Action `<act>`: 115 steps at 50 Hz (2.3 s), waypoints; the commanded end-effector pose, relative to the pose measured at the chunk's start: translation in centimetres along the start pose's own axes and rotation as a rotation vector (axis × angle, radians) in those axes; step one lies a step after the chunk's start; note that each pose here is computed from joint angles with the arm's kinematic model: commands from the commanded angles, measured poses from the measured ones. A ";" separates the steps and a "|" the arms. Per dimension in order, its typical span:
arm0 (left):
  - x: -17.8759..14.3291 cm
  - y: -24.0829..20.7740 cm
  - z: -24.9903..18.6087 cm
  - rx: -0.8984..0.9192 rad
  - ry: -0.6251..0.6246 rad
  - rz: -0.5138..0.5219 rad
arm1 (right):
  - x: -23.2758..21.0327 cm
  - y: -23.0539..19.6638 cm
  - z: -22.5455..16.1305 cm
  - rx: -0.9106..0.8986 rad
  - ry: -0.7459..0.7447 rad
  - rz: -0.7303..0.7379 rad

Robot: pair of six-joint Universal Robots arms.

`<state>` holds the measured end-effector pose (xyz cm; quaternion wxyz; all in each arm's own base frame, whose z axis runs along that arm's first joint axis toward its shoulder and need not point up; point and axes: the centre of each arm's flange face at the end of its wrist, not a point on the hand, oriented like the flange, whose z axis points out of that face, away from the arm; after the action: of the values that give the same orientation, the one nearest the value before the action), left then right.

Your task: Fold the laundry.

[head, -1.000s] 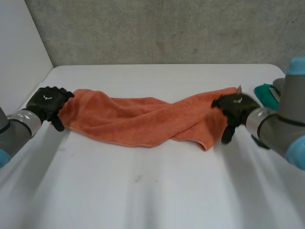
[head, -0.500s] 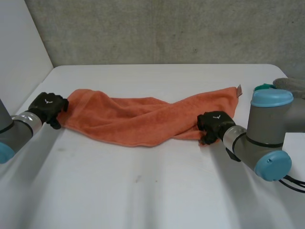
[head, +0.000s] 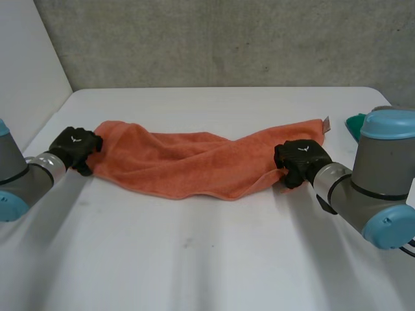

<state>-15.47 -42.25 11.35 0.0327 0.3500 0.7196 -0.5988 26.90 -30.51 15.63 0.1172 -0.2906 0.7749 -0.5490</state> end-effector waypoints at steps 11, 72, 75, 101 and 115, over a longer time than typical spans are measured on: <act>0.8 -0.4 -1.6 -0.066 0.091 -0.034 | 1.0 0.1 0.0 -0.006 0.023 -0.023; 2.9 -10.2 -11.3 -0.126 -0.023 -0.009 | 4.5 -4.4 -5.4 -0.366 -0.071 -0.536; 3.2 -9.8 -8.8 -0.145 -0.049 0.025 | 5.0 -4.2 -3.8 -0.353 -0.031 -0.544; -6.8 -26.6 -6.6 0.787 -0.662 0.066 | 8.6 -25.1 -2.0 0.784 0.601 -0.525; 1.9 -11.7 -2.6 0.351 -0.381 0.037 | 4.5 -8.9 4.4 0.365 0.261 -0.527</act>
<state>-22.02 -40.22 29.83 0.1341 0.1941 0.4906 -0.8389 27.94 -39.61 31.26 -0.1139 -0.3203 0.5024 -0.7950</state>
